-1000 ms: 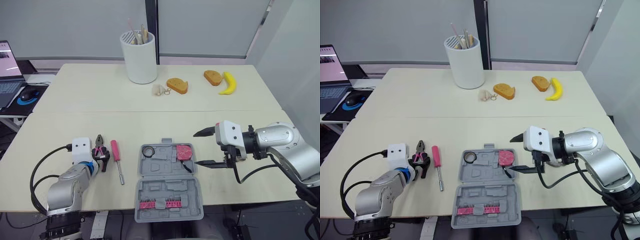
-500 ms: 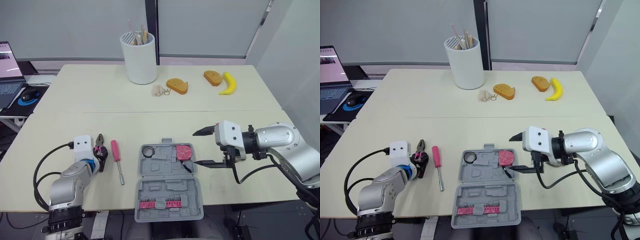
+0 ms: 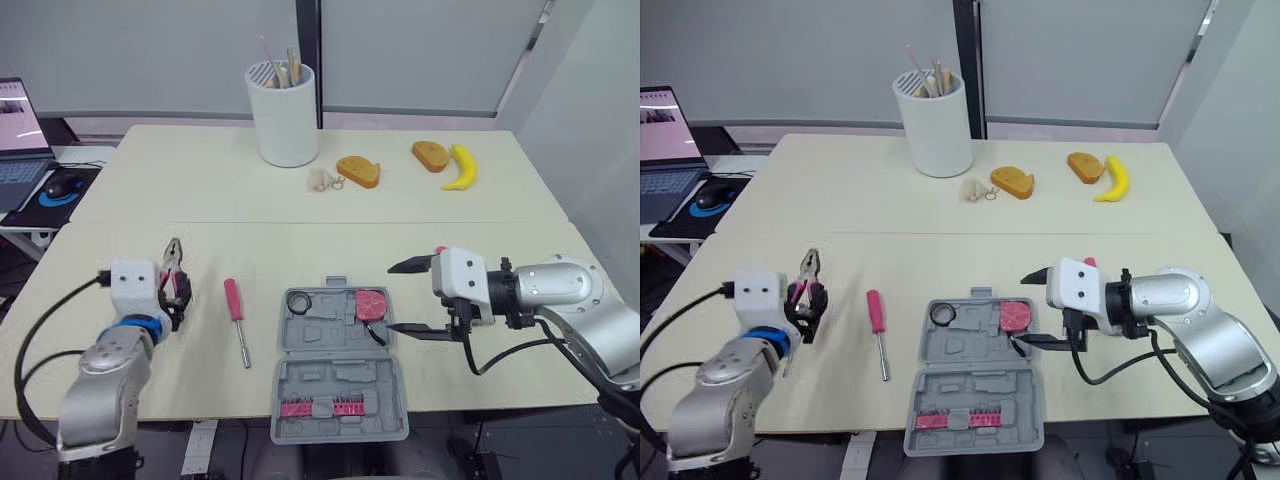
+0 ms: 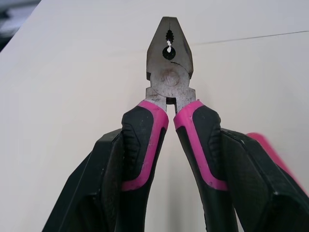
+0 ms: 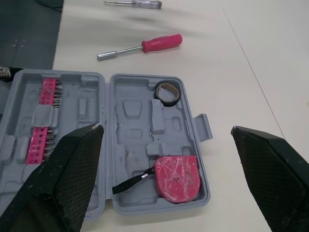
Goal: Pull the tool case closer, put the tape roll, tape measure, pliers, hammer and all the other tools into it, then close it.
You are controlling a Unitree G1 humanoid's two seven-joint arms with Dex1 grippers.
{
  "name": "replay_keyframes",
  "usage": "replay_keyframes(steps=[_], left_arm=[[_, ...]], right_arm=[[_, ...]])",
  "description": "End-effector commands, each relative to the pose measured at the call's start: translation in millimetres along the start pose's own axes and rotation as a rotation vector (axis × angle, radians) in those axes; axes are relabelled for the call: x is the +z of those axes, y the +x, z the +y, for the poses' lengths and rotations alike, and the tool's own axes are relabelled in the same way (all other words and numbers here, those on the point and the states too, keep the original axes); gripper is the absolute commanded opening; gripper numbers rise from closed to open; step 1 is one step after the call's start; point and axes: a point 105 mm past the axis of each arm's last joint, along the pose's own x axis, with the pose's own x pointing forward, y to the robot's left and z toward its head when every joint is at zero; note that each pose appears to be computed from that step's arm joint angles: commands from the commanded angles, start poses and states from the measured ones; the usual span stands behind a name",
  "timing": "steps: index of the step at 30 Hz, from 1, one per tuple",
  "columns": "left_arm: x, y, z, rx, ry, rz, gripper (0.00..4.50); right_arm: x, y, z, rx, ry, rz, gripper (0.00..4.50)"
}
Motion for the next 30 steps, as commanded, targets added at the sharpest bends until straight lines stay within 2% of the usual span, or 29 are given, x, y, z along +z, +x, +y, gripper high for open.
replay_keyframes(steps=[1, 4, 7, 14, 20, 26, 30], left_arm=[[40, 2, -57, -0.382, 0.133, -0.154, 2.56], [49, 0, -91, -0.652, 0.227, -0.18, 2.56], [43, -1, -112, -0.89, 0.313, -0.146, 2.56], [44, -3, -155, -1.248, 0.563, -0.134, 2.56], [53, -2, -181, -1.318, 0.66, -0.145, 2.56], [52, -6, -185, -1.326, 0.663, -0.1, 2.56], [53, -9, -185, -1.322, 0.657, -0.087, 2.56]], right_arm=[[8, -16, -1, -0.079, -0.043, -0.001, 4.5], [5, -27, 3, -0.121, -0.045, 0.023, 4.5], [-4, -37, 13, -0.096, 0.012, 0.082, 4.5], [-6, -39, 22, -0.107, 0.051, 0.112, 4.5], [-4, -7, 22, -0.078, 0.037, 0.108, 4.5], [-15, 40, 10, -0.065, 0.01, 0.16, 4.5], [-20, 59, 9, -0.023, -0.008, 0.194, 4.5]])
